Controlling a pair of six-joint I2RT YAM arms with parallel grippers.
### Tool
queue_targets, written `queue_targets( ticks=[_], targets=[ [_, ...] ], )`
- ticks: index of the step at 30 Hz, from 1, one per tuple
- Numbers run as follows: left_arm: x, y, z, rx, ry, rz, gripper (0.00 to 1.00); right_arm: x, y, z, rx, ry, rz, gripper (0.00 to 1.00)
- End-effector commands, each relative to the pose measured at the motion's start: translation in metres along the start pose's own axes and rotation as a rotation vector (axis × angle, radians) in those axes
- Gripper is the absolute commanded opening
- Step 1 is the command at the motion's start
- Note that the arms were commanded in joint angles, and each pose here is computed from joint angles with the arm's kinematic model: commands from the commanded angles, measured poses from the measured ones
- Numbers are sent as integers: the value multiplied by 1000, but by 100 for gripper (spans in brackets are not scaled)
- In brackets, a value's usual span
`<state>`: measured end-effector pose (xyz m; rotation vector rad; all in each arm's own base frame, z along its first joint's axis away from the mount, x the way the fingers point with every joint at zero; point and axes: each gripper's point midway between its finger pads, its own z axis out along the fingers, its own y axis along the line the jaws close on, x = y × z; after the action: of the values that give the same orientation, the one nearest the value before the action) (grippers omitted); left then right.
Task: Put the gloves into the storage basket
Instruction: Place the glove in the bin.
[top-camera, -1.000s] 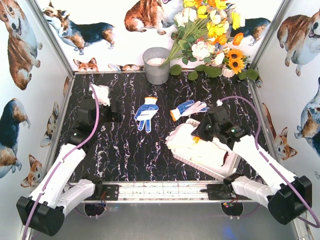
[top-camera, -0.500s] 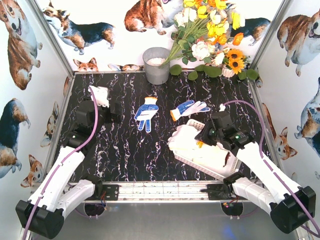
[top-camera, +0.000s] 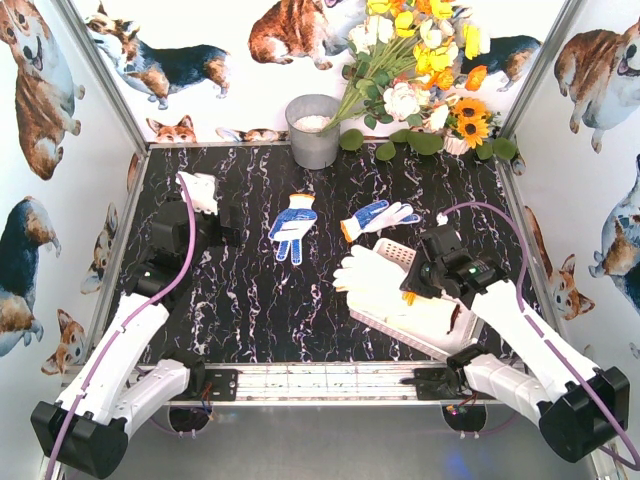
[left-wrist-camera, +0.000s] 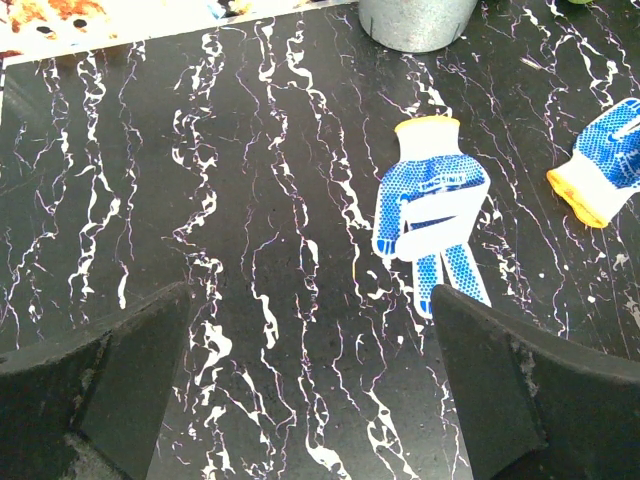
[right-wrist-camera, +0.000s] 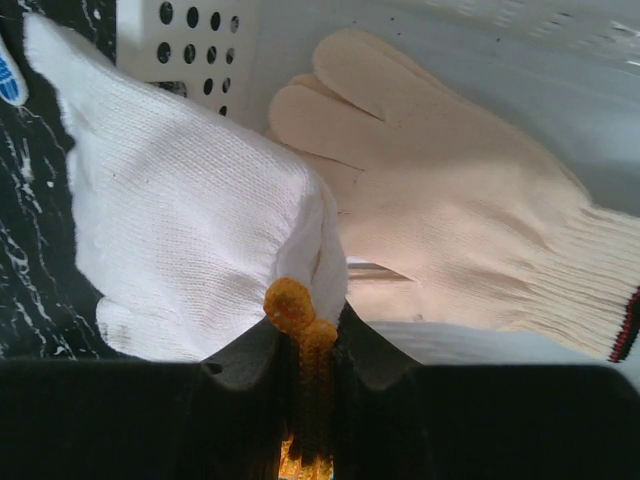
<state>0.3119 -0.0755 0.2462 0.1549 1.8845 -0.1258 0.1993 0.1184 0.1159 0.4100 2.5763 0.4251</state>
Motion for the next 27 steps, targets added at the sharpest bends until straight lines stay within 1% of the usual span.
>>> queue_targets(
  ticks=[1,9,16,22,27],
  targets=[
    [-6,5,-2,-14,-30,1,100,-13,-7,-9,56,-37,-39,0],
    [-6,5,-2,-12,-31,1,100,-11,-27,-2,157,-31,-42,0],
    [-7,5,-3,-15,-35,3,100,-6,-41,1,246,11,-56,0],
    [-8,6,-3,-16,-39,5,100,-11,-42,-1,266,-2,-64,0],
    [-7,6,-4,-18,-40,6,100,-14,-32,-9,233,15,-59,0]
  ],
)
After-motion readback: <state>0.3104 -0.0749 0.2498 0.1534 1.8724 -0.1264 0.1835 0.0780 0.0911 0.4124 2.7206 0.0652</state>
